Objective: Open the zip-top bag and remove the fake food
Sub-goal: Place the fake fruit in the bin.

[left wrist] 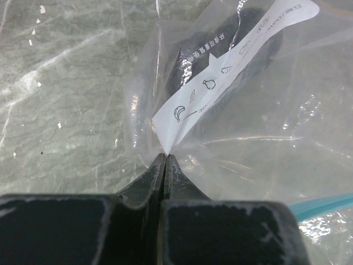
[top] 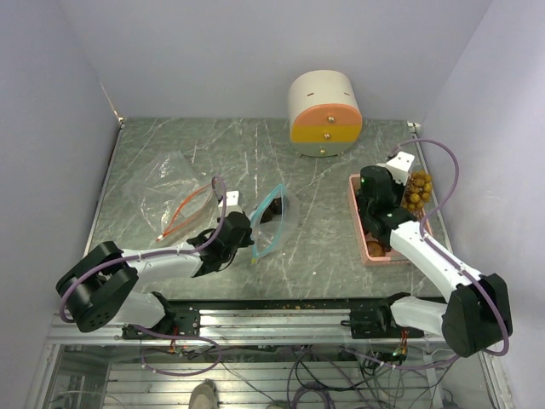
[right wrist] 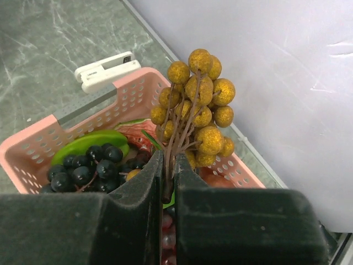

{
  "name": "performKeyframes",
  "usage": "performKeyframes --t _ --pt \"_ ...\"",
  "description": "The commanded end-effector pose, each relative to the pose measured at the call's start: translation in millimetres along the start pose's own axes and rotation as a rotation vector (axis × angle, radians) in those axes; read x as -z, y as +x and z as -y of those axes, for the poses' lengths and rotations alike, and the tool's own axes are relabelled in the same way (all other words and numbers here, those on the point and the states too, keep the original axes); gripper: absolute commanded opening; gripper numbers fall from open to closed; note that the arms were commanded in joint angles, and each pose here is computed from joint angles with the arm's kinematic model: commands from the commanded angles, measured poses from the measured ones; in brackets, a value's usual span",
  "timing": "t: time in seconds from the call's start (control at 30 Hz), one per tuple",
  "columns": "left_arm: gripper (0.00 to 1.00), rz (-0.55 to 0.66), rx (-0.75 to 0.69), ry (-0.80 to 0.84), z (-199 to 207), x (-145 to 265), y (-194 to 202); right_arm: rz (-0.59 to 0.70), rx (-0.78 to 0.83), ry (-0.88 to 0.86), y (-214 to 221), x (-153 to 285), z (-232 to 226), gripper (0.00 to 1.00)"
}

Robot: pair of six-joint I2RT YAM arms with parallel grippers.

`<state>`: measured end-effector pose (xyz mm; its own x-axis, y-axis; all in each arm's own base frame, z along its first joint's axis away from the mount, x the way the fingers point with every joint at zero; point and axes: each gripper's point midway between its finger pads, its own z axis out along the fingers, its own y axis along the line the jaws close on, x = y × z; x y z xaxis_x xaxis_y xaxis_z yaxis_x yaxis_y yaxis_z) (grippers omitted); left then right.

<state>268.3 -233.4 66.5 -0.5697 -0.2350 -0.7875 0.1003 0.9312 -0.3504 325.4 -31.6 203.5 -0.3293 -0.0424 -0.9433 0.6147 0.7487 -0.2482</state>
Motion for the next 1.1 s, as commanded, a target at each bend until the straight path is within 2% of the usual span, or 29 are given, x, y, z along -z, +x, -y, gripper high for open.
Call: performKeyframes --t 0.0,0.3,0.4,0.53,0.77,1.07 --pt "0.08 0.014 -0.020 -0.023 -7.4 3.2 -0.4 0.013 -0.087 -0.028 -2.2 -10.2 -6.4 0.00" --pt "0.08 0.011 -0.023 -0.021 -6.6 0.6 0.8 0.150 -0.257 -0.171 -53.8 -4.1 -18.4 0.00" --pt "0.08 0.011 -0.022 -0.022 -6.6 0.0 0.9 0.106 -0.305 -0.159 -50.8 -15.5 -16.1 0.00" --pt "0.08 0.011 -0.021 -0.022 -7.0 0.5 1.4 -0.003 -0.396 -0.163 -11.3 -35.0 -16.6 0.00" --pt "0.08 0.014 -0.029 -0.035 -12.3 3.9 1.0 -0.234 -0.721 -0.317 75.0 -52.6 -17.5 0.00" --pt "0.08 0.013 -0.021 -0.023 -8.5 1.7 0.7 -0.350 -0.823 -0.451 107.6 -34.5 -31.1 0.00"
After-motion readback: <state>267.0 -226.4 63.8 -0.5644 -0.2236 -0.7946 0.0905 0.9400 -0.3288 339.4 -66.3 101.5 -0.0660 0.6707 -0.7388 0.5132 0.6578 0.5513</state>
